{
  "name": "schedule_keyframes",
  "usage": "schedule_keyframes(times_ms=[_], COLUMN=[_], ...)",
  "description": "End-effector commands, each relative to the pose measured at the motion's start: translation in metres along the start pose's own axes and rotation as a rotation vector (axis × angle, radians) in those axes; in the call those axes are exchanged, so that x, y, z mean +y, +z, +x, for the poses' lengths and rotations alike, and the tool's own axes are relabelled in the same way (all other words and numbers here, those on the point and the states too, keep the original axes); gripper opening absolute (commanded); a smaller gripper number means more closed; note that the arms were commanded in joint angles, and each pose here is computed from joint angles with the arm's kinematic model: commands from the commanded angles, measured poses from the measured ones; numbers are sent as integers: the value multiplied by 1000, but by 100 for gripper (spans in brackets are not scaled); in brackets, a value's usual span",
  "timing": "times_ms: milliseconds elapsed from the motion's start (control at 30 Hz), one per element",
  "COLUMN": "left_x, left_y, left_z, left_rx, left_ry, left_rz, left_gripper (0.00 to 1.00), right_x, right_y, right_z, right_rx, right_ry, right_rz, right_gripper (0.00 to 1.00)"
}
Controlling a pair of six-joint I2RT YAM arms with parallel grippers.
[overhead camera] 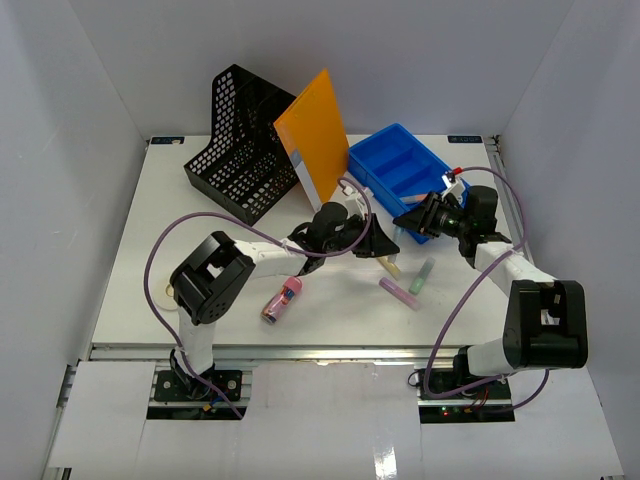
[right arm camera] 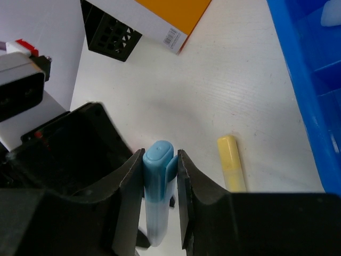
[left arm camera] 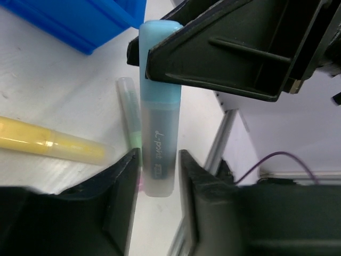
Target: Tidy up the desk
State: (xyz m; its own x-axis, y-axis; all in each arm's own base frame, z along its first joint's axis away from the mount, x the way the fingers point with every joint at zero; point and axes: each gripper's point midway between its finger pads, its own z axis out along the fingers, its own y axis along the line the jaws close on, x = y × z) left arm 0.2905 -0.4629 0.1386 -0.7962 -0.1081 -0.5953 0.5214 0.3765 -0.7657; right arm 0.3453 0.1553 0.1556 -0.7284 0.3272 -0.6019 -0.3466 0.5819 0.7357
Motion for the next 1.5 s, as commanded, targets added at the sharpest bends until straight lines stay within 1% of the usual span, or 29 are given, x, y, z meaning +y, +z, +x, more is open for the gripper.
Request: schedule_keyframes(times_ms=[0, 67, 100, 133, 233, 300, 367, 433, 500, 567, 633, 767, 967, 1300, 1400, 1433, 1467], left_x=[-21, -24, -24, -24, -32, -28, -19, -11, 1, 13, 22, 41, 50, 64, 66, 66, 67], left_y=[-5, -11, -15, -20, -40, -55, -68, -80, -90, -97, -103, -108, -108, -116, -120, -121, -122], left_z=[-24, -29, -31, -34, -45, -45, -41, -31, -25, -10, -7, 1, 7, 10, 10, 10, 10], left_rx=[-52, -65, -70, -84, -128, -143, -150, -150, -159, -129, -120, -92, -73, -55, -50, -48, -49], left_ry=[60, 88, 111, 128, 172, 189, 183, 163, 126, 62, 12, -63, -64, -29, -18, -14, -6], left_rz=[14, 0, -8, -21, -37, -58, -80, -87, -88, -82, -70, -79, -124, -213, -236, -245, -256], left_gripper=[79, 90, 96, 97, 98, 98, 98, 98, 98, 98, 98, 98, 98, 98, 98, 98, 98], right_x=[18, 19, 21, 22, 28, 33, 38, 31, 26, 18, -1, -18, -37, -55, -69, -75, -81], right_y=[-2, -2, -3, -4, -8, -11, -12, -9, -4, -1, 9, 26, 49, 83, 96, 100, 103], right_z=[-16, -24, -33, -41, -67, -85, -101, -109, -130, -148, -156, -174, -191, -199, -196, -194, -190], right_rx=[3, 10, 11, 0, -31, -49, -40, -21, -31, -40, -26, -37, -55, -25, 3, 13, 22], right_ry=[-190, -263, -332, -383, -543, -658, -786, -874, -975, -1050, -1098, -1177, -1272, -1409, -1440, -1445, -1446], right_rz=[-58, -55, -49, -37, -13, 2, 5, 22, 66, 116, 165, 217, 235, 178, 165, 160, 158], right_gripper=[12, 10, 9, 8, 8, 8, 8, 8, 8, 8, 8, 10, 12, 15, 20, 24, 32])
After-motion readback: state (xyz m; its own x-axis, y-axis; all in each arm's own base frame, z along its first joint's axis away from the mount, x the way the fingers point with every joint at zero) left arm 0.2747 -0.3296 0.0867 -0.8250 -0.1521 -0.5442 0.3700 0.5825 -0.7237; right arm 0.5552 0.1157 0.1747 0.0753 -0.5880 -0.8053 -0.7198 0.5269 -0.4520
